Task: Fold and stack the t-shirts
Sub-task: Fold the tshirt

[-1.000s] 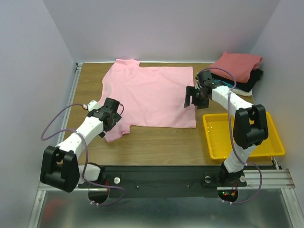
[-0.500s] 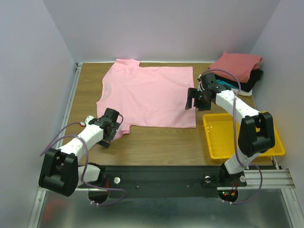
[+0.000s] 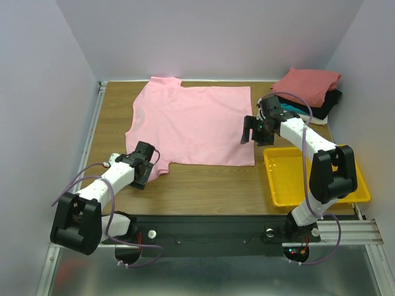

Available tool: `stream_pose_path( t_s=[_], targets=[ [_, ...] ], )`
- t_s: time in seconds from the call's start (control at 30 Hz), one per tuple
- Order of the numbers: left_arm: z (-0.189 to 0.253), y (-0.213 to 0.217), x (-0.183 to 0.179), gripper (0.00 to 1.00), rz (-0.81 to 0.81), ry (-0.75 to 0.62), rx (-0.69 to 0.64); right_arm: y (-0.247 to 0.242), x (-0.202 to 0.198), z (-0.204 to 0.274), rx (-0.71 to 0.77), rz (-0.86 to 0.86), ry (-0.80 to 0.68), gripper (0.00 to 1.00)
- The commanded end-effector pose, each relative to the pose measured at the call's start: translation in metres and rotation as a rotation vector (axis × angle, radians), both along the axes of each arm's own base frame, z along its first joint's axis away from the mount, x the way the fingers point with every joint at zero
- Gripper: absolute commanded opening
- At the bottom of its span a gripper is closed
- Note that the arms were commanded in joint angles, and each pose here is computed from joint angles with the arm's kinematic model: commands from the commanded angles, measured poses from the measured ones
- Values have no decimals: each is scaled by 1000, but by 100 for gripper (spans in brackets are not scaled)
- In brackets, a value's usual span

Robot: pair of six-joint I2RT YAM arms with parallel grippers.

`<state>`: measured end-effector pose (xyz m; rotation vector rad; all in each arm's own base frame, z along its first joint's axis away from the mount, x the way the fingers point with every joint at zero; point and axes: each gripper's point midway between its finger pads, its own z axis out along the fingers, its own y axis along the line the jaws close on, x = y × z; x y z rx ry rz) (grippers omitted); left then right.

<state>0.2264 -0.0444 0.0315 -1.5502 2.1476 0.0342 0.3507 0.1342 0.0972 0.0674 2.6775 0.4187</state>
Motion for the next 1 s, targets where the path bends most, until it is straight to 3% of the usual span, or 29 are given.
stream_pose_path(
  t_s=[0.0, 0.33, 0.53, 0.67, 0.77, 0.97],
  targets=[
    [-1, 12, -11, 67, 41, 17, 43, 4, 1, 2, 29, -5, -19, 83],
    [-5, 19, -27, 54, 105, 17, 37, 3, -5, -7, 20, -9, 7, 83],
    [-7, 20, -24, 51, 93, 17, 50, -7, -12, -22, -18, -63, 44, 83],
    [-11, 19, -20, 45, 71, 23, 58, -7, -13, -24, -15, -62, 52, 83],
    [-13, 18, -18, 34, 57, 26, 63, -4, -13, -23, -5, -43, 48, 83],
    [-14, 17, -14, 3, 36, 24, 60, -6, -11, -28, -24, -22, 51, 83]
  ],
)
